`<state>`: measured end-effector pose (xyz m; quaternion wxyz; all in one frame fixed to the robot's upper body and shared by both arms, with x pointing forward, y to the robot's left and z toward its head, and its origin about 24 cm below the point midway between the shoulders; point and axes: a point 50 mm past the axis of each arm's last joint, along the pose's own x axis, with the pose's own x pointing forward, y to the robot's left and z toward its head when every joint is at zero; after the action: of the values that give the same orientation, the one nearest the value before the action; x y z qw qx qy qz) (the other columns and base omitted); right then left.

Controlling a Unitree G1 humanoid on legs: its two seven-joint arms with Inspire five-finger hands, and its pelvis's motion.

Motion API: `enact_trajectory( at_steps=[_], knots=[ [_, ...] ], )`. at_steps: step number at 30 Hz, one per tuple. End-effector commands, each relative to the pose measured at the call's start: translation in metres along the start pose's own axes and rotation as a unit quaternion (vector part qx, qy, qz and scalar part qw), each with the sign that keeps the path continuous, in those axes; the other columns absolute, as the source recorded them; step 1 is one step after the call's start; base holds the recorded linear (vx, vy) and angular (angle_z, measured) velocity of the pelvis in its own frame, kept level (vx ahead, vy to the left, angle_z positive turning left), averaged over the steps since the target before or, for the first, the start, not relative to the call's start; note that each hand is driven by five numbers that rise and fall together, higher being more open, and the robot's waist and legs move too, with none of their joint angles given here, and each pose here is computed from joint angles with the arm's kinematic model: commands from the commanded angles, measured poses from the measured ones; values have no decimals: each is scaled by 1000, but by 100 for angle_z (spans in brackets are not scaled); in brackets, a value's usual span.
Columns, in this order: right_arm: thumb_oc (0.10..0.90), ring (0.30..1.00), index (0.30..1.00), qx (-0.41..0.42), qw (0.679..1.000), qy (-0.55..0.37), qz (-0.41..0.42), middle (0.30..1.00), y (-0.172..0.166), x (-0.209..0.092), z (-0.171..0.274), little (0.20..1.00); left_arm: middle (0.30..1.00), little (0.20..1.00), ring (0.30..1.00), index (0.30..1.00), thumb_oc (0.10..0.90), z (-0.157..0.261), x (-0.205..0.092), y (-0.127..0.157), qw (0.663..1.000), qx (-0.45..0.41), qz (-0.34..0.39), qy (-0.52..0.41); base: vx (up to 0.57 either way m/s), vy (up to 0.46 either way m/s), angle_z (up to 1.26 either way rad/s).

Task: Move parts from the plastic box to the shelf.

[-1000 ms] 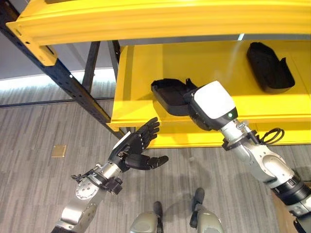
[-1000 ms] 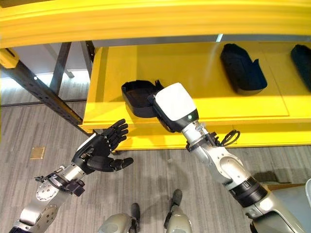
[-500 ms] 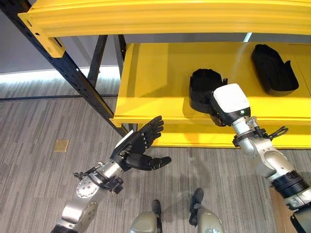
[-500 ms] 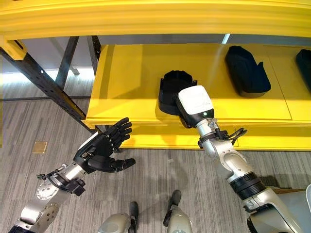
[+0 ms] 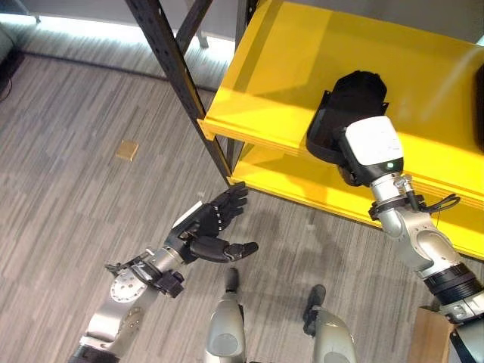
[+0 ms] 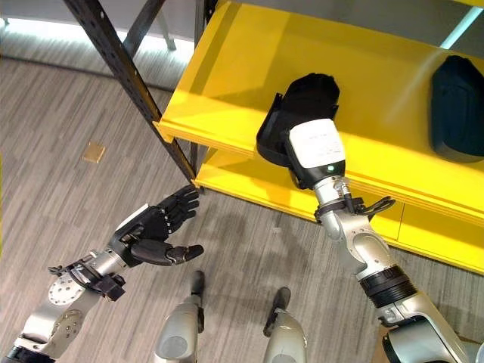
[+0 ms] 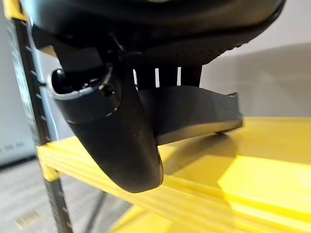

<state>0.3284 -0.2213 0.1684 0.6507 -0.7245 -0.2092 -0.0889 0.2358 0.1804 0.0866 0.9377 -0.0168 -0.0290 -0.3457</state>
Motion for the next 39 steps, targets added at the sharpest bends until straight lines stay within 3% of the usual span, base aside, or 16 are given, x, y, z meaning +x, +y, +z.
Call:
enact_trajectory(
  at_steps=[1, 18, 27, 39],
  knots=[
    [400, 300, 300, -18, 994, 1, -111, 300, -45, 22, -5, 300, 1000, 1000, 1000, 1000, 900, 50, 11, -11, 990, 36, -50, -124, 2, -37, 7],
    [400, 300, 300, -82, 981, 116, -129, 300, -68, 41, -62, 300, 1000, 1000, 1000, 1000, 900, 59, 23, -12, 989, 50, -80, -117, -55, -59, 2],
    [400, 300, 300, -142, 968, 163, -128, 300, -98, 44, -100, 300, 1000, 1000, 1000, 1000, 900, 62, 20, -9, 987, 64, -102, -104, -24, -96, 1],
    [400, 300, 300, -249, 961, 90, -80, 300, -120, 55, -102, 300, 1000, 1000, 1000, 1000, 900, 66, 16, -3, 985, 76, -128, -85, 3, -102, -1]
  ],
)
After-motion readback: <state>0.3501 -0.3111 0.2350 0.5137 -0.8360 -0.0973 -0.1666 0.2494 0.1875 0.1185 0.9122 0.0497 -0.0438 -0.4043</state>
